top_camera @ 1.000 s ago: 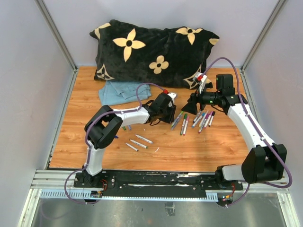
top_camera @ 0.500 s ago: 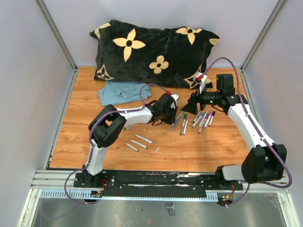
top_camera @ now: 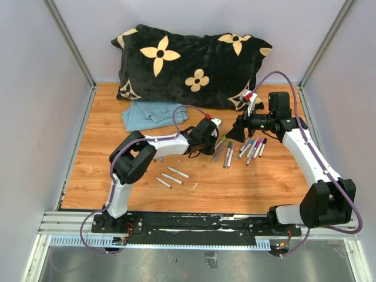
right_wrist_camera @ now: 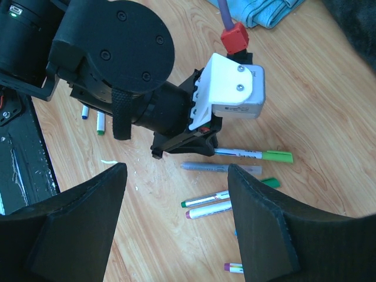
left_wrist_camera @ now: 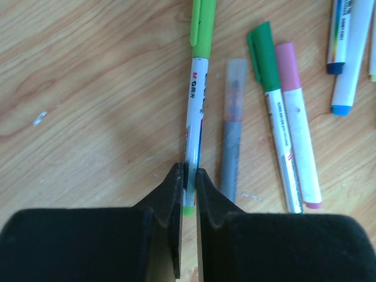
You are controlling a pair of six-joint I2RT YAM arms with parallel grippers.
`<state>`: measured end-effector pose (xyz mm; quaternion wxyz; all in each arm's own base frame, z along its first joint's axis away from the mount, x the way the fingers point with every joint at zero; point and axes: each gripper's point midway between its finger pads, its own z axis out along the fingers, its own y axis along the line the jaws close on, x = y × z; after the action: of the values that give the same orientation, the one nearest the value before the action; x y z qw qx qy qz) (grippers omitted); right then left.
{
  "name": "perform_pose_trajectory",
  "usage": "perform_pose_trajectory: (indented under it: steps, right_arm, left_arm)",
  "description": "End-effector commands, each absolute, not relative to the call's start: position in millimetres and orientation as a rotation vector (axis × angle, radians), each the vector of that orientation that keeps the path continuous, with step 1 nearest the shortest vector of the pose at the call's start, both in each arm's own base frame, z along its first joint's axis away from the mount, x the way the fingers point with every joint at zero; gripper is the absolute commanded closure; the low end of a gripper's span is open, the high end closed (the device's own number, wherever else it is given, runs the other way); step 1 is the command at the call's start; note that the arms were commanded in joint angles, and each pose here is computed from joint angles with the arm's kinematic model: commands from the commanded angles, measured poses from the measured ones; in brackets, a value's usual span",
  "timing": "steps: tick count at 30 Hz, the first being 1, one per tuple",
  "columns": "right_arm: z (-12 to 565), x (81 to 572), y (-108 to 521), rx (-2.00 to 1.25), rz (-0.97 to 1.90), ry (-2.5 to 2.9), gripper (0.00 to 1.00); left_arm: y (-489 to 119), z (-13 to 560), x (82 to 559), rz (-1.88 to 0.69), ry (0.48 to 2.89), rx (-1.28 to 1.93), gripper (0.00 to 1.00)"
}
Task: Open the pen caps
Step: Pick up the pen from the center of the board.
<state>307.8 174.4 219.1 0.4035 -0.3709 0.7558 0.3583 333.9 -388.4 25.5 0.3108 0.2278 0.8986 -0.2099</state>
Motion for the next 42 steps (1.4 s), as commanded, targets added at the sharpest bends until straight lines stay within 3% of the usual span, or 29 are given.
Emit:
perform_pose_trajectory:
  steps: [1,8,15,26,34,38,42]
  right_arm:
    - [219.4,308.9,169.0,-0.908,0.922,1.907,0.29]
    - [219.7,308.3,169.8,-0.908,0.932,1.906,0.29]
    - [218.7,308.1,170.9,-0.906,0.950,1.908,0.30]
    - [221.0,306.5,171.5,-0.905,0.957,1.903,0.29]
    - [222.7,305.3,172.2,-0.906,0.960,1.897,0.29]
    - [223.3,304.7,172.5,-0.908,0.965,1.894,0.30]
    - [223.4,303.8,173.8,-0.908,0.979,1.892,0.30]
  left_arm:
    - [-351.8,16.1,327.9,-0.361,2.398,0.586,0.96]
    - [-302.2,18.5,307.9,-0.220,2.417,0.513,0.99]
    - [-276.0,16.7,281.2,-0.235,2.441,0.467,0.97]
    - [-277.7,12.0,292.8,-0.174,2.433,0.482,0.78]
    - [-286.3,6.9,298.0,-0.178,2.440,0.505,0.76]
    - [-285.6,3.0,295.9,-0.179,2.450,0.509,0.79]
    - [-286.7,5.5,296.4,-0.187,2.444,0.507,0.96]
